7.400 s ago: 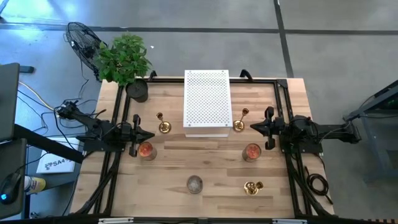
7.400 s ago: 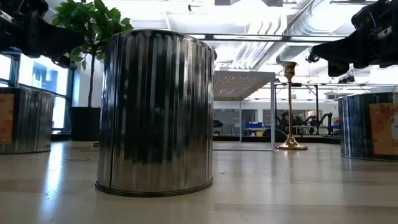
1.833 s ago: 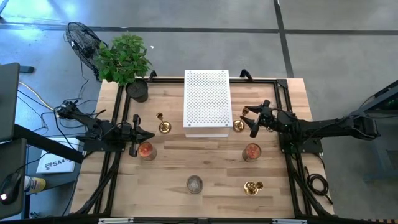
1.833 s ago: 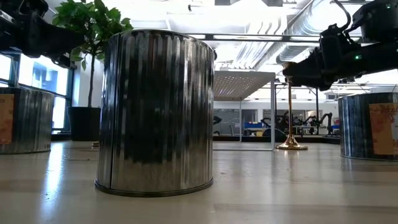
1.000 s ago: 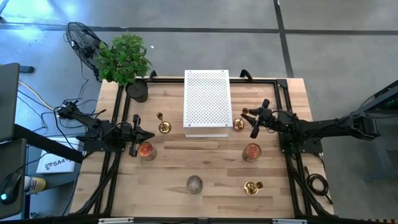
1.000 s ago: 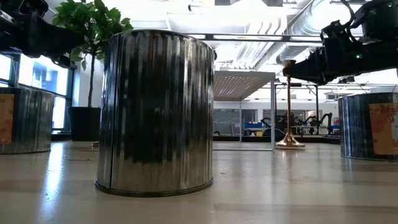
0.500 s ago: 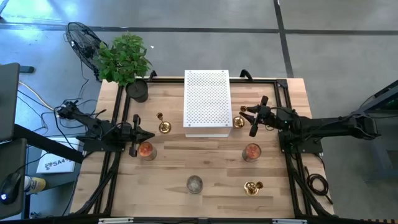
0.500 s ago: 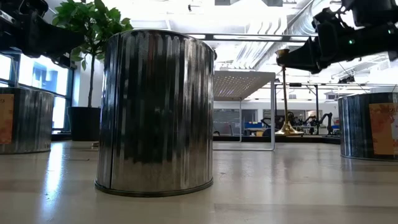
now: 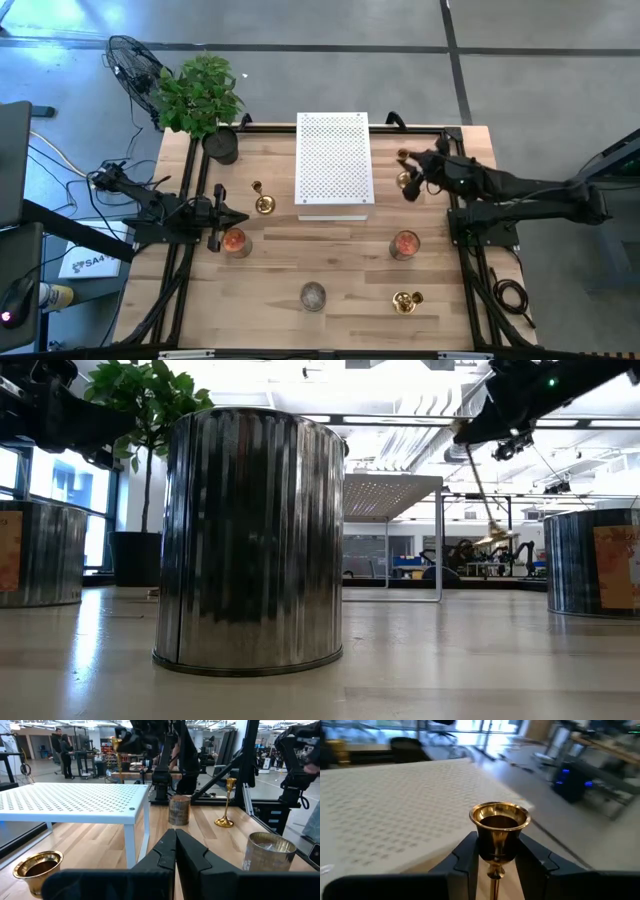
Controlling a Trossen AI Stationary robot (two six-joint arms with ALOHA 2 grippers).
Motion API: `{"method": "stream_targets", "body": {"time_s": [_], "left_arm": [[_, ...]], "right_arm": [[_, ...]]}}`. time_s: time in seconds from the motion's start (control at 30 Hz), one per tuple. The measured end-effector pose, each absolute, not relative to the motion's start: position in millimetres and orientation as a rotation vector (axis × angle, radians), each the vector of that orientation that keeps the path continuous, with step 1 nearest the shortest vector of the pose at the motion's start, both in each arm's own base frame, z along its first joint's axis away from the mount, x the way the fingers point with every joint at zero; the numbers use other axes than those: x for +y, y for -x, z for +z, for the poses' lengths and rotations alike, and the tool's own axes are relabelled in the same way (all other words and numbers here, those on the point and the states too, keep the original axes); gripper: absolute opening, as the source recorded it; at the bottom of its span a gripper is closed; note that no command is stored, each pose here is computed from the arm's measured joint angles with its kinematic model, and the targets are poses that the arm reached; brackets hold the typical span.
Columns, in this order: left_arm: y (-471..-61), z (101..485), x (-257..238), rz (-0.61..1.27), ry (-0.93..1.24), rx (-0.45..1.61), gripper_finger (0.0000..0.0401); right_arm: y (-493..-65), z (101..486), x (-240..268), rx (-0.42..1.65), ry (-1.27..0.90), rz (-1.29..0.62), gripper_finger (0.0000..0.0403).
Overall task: Pick & Place candle stick holders
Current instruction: Put the right golden candle holder on the shelf
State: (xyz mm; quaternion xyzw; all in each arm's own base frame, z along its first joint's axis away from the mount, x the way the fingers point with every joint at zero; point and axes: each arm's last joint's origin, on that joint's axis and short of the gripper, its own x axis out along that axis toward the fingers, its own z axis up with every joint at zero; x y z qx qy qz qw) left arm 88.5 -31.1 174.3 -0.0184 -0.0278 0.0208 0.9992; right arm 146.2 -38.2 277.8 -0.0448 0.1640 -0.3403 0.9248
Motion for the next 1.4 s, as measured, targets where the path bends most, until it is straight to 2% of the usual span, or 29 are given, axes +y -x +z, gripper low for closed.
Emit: {"method": "stream_targets", "body": {"time_s": [0.37,0.63,0.93,1.17,1.4], "left_arm": [[-88.5,174.2,-31.2,0.041,0.037,-0.055,0.0001],[-88.5,174.3,-31.2,0.041,0.037,-0.055,0.0001],[-88.5,174.3,-31.1,0.042,0.037,-0.055,0.0001],[-88.5,174.3,-31.1,0.042,0.037,-0.055,0.0001],[-88.5,174.3,-31.2,0.041,0.037,-0.055,0.0001]], "right_arm": [[-140.9,347.1,-40.7,0.123,0.189,-0.748,0.0090],[-165.3,375.0,-56.4,0.061,0.203,-0.653,0.0090],[-211.7,376.8,-102.4,0.002,0.183,-0.532,0.0090],[-212.0,371.2,-154.5,-0.036,0.052,-0.531,0.0090],[-223.2,355.4,-180.7,-0.010,0.005,-0.519,0.0090]]}}
